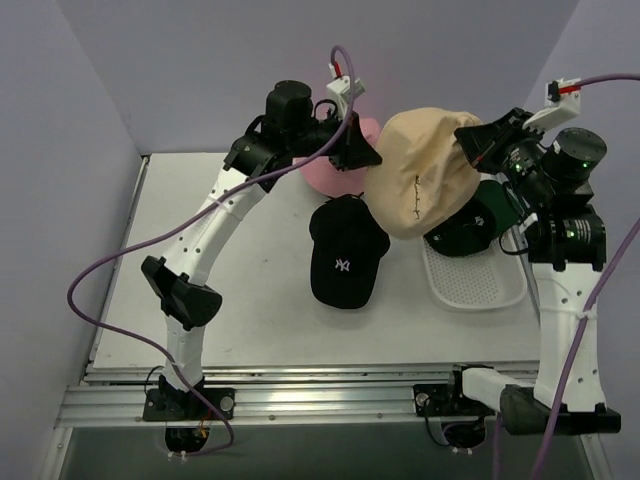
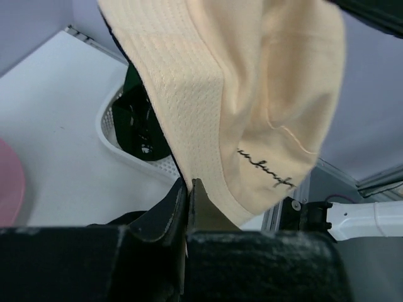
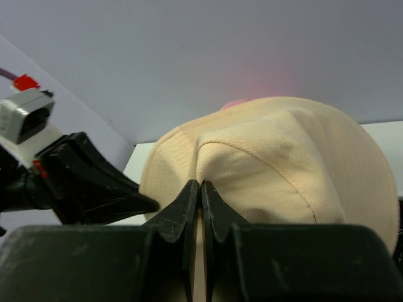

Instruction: Stack the hats

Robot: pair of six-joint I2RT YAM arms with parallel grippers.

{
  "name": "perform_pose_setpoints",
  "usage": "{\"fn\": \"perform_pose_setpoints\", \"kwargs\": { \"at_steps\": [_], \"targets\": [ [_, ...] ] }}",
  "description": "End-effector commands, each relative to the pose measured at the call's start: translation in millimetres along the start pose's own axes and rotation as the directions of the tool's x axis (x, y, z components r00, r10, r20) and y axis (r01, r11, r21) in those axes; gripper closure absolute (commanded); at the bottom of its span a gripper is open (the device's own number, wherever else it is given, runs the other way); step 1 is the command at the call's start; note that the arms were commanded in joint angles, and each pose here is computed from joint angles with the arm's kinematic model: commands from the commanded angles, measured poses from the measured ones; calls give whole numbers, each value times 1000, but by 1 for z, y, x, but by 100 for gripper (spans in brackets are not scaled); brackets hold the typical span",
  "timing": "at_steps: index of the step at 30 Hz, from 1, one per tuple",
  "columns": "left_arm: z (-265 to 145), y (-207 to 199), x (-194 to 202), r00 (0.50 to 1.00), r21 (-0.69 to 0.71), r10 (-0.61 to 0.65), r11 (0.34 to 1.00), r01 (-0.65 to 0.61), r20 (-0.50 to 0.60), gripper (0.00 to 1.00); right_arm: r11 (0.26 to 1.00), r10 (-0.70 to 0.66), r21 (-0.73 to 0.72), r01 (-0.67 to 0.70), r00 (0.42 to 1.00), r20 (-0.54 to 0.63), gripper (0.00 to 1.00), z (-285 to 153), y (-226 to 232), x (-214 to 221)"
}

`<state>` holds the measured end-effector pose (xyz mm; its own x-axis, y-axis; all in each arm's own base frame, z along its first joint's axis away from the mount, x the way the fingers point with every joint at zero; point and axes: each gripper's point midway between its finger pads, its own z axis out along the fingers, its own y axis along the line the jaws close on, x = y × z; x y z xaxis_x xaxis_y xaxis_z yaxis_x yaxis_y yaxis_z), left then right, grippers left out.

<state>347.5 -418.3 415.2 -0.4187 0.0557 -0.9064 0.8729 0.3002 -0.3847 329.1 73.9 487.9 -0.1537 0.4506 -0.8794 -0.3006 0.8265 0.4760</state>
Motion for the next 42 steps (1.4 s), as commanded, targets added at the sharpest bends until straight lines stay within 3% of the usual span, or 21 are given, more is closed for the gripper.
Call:
{"fn": "perform_pose_setpoints", "kwargs": {
  "at_steps": [1, 9, 12, 18, 26, 32, 42],
  "targets": [
    [-19, -1, -43, 992, 4, 57, 998, -58, 110, 98, 998, -40, -52, 46, 993, 112, 100, 23, 11, -35],
    [-29, 51, -74, 974, 0, -8, 1000, 8, 227, 98, 997, -70, -37, 73, 993, 92, 100, 99, -7, -23],
    [-34, 72, -86, 958, 48, -97, 995, 87, 269, 98, 995, -91, -21, 94, 991, 102, 100, 119, -5, -24],
    [-34, 105, -88, 947, 108, -157, 985, 131, 280, 98, 984, -176, 52, 172, 980, 96, 100, 153, 4, -12],
    [-31, 166, -67, 935, 38, -210, 977, 208, 285, 98, 972, -221, 106, 211, 972, 84, 100, 198, 1, 13],
    [-27, 223, -40, 925, -150, -222, 949, 278, 308, 98, 949, -277, 161, 270, 961, 21, 100, 243, -12, 43],
    [-34, 296, -9, 858, -167, -350, 885, 435, 376, 98, 927, -337, 160, 340, 940, -47, 100, 297, -38, 93]
  ]
}}
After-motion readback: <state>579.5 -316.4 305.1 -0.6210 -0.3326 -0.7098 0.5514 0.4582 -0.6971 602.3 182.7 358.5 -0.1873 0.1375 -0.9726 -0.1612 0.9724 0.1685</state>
